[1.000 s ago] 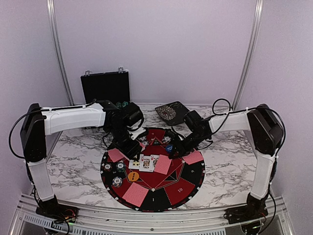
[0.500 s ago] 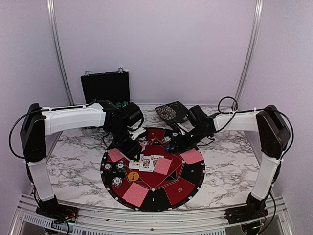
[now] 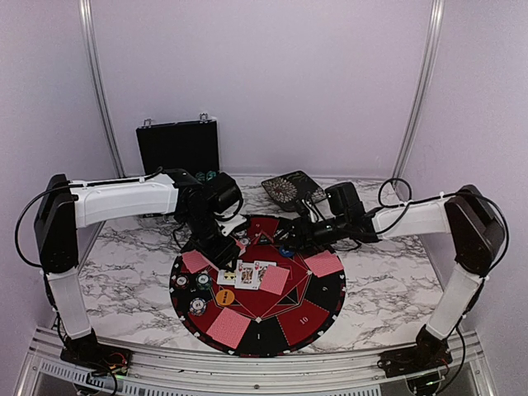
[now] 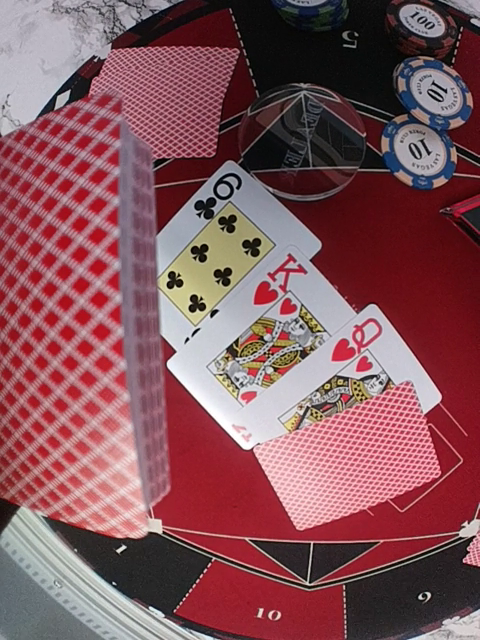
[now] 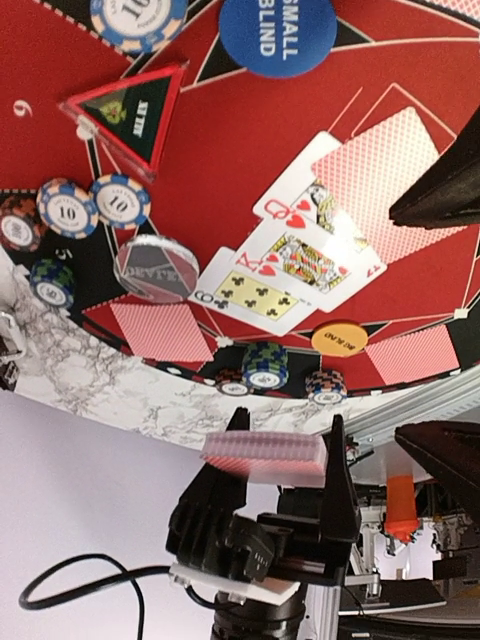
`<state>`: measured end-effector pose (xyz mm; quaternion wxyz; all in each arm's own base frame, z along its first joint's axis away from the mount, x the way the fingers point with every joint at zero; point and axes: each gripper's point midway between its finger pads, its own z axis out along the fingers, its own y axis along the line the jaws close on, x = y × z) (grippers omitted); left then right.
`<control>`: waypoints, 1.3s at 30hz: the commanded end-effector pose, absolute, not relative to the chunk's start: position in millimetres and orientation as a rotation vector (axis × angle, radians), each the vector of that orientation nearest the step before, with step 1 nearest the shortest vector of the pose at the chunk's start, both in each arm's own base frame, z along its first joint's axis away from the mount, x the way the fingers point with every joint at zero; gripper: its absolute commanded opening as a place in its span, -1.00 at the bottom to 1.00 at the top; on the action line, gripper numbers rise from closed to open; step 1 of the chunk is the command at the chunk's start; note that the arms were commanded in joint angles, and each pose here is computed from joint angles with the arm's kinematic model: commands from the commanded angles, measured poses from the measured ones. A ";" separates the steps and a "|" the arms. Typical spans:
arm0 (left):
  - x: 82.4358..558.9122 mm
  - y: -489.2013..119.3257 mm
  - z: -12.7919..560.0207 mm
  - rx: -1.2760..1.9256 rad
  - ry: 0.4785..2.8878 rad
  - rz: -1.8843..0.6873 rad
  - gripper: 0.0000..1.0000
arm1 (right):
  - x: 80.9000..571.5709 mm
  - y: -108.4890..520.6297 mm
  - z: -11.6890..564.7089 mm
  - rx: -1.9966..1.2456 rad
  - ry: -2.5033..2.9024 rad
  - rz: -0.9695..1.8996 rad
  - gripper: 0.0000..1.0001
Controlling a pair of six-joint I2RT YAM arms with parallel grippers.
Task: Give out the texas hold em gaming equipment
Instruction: Pick up the poker card from the face-down deck piles.
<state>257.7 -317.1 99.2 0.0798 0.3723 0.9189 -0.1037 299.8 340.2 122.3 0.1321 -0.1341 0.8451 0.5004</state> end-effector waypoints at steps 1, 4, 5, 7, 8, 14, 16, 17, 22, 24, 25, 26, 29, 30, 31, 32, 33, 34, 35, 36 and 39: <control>260.9 -329.2 116.7 1.116 2.693 -0.363 -0.31 | 297.4 362.9 152.9 -0.383 2.331 1.627 0.29; 260.9 -331.1 117.3 1.116 2.691 -0.365 -0.31 | 296.1 367.1 152.9 -0.369 2.325 1.651 0.32; 260.7 -332.1 117.5 1.118 2.689 -0.368 -0.31 | 296.0 368.5 152.6 -0.362 2.325 1.658 0.32; 260.3 -333.4 117.8 1.119 2.690 -0.370 -0.31 | 295.7 371.0 152.9 -0.353 2.321 1.671 0.33; 260.3 -334.3 117.7 1.122 2.689 -0.370 -0.31 | 295.8 372.4 153.5 -0.349 2.318 1.678 0.34; 260.9 -338.1 119.1 1.127 2.685 -0.367 -0.31 | 291.3 383.6 152.0 -0.337 2.314 1.729 0.34; 260.3 -340.2 120.2 1.132 2.681 -0.369 -0.31 | 289.4 387.7 152.1 -0.333 2.309 1.747 0.34; 260.2 -340.9 120.9 1.132 2.681 -0.370 -0.31 | 288.3 389.7 152.5 -0.335 2.306 1.758 0.34; 259.6 -343.8 121.3 1.141 2.679 -0.364 -0.31 | 284.7 398.0 156.5 -0.338 2.287 1.796 0.33; 258.8 -345.4 122.3 1.145 2.677 -0.366 -0.31 | 282.3 402.0 156.6 -0.343 2.287 1.805 0.34; 258.6 -346.3 122.0 1.147 2.678 -0.366 -0.31 | 282.2 403.5 156.7 -0.341 2.285 1.810 0.34; 258.4 -347.2 122.1 1.150 2.678 -0.366 -0.31 | 281.2 405.5 156.1 -0.342 2.286 1.816 0.34; 257.7 -350.3 123.2 1.157 2.673 -0.367 -0.31 | 279.8 409.6 155.7 -0.345 2.287 1.828 0.33; 258.0 -350.9 123.5 1.156 2.672 -0.366 -0.31 | 279.6 410.7 154.6 -0.343 2.288 1.831 0.33; 257.6 -351.4 123.6 1.159 2.671 -0.365 -0.31 | 279.6 411.3 155.2 -0.342 2.286 1.837 0.32; 256.8 -352.2 123.3 1.163 2.671 -0.365 -0.31 | 279.3 412.2 156.2 -0.344 2.282 1.844 0.32; 257.1 -351.9 123.1 1.162 2.672 -0.362 -0.31 | 279.3 412.8 157.1 -0.344 2.279 1.848 0.32; 257.0 -352.4 122.6 1.164 2.672 -0.362 -0.31 | 280.0 413.0 158.0 -0.343 2.277 1.848 0.32; 256.8 -352.8 122.6 1.165 2.673 -0.363 -0.31 | 279.7 414.0 158.6 -0.345 2.276 1.849 0.32; 256.5 -353.6 122.6 1.168 2.672 -0.364 -0.31 | 280.0 414.2 159.3 -0.347 2.274 1.850 0.32; 256.1 -354.7 121.8 1.173 2.672 -0.360 -0.31 | 279.3 415.4 159.1 -0.347 2.276 1.852 0.31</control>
